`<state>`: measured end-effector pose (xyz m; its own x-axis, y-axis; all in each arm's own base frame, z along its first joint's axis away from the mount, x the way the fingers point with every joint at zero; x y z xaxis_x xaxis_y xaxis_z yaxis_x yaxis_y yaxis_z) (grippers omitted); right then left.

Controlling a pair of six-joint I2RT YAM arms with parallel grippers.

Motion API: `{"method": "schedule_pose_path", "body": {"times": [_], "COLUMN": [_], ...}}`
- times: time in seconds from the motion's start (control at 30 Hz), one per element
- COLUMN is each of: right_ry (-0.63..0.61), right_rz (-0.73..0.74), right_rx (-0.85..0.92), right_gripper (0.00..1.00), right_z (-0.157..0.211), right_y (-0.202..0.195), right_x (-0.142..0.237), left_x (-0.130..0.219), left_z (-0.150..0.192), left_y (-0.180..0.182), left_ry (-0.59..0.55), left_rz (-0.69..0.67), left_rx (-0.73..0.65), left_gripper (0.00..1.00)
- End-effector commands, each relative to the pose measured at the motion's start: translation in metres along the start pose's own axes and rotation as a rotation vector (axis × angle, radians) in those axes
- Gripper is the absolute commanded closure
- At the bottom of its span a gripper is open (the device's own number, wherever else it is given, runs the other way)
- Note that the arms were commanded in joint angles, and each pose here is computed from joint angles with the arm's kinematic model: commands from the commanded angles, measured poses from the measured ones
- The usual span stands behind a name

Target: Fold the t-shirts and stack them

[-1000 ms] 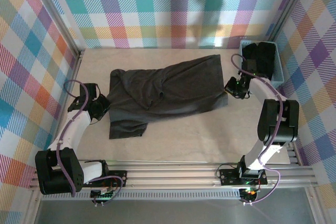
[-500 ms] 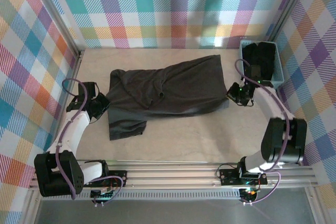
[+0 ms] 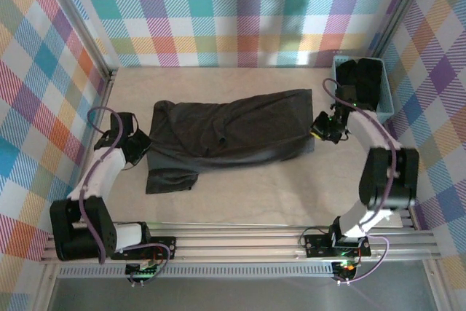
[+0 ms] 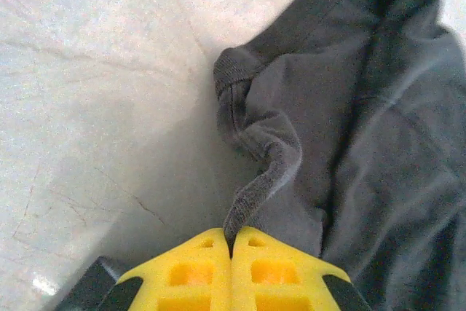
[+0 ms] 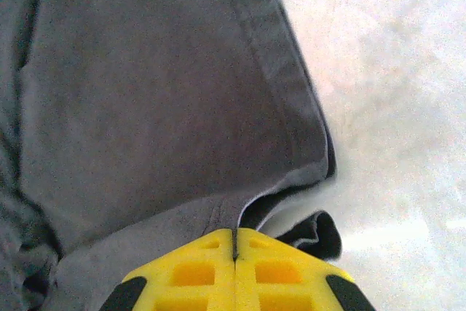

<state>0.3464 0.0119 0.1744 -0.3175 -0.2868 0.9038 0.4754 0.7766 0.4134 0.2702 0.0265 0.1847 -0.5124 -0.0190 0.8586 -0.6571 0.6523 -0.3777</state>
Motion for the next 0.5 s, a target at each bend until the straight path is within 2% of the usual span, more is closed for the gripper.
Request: {"method": "schedule_pose_path", "body": {"times": [0.0,0.07,0.1,0.17,0.27,0.33,0.37,0.43,0.47], "right_ry": [0.0,0.01,0.001,-0.035,-0.119,-0.161,-0.167,-0.149,-0.129], "right_rz": [0.032,0.055,0.056,0.058,0.114,0.163,0.169,0.152,0.15], "right_rx": [-0.038,-0.045,-0.04,-0.021,-0.018,-0.036,-0.048,-0.069,-0.074], "right_gripper": [1.0,1.0,0.94,0.69,0.46,0.42,0.44,0.54,0.56], "right_z": [-0.025,-0.035,-0.038,-0.038,-0.021,-0.002,0.009,0.033,0.046], "right_y": [0.004,0.006,0.007,0.007,-0.003,-0.016,-0.024,-0.033,-0.036], "right_x": [-0.02,-0.031,-0.032,-0.027,-0.003,0.012,0.015,0.015,0.011], "left_x": [-0.011,-0.016,-0.016,-0.011,0.0,0.004,0.005,0.005,0.005], "left_z": [-0.015,-0.017,-0.017,-0.016,-0.013,-0.009,-0.007,-0.003,-0.001], "left_y": [-0.009,-0.011,-0.012,-0.013,-0.012,-0.008,-0.006,-0.003,-0.002], "left_ry": [-0.015,-0.001,0.003,0.001,-0.006,-0.009,-0.008,-0.002,0.0], "left_rz": [0.012,0.013,0.017,0.032,0.053,0.061,0.066,0.068,0.068], "left_rx": [0.0,-0.006,-0.009,-0.012,-0.021,-0.022,-0.023,-0.023,-0.021], "left_gripper": [1.0,1.0,1.0,1.0,1.0,1.0,1.0,1.0,1.0]}}
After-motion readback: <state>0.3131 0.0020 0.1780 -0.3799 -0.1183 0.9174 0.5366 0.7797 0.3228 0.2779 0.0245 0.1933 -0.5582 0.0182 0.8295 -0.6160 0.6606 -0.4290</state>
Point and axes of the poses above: each hand's point on the last joint's axis, 136 mm out from that joint toward the fingers, its own x axis back along the fingers, its own y axis along the line the jaws close on, z = x × y, the point moved 10 cm from there along x, back along the fingers, and after that the axes turned 1 degree about -x, right-handed, at the moved point
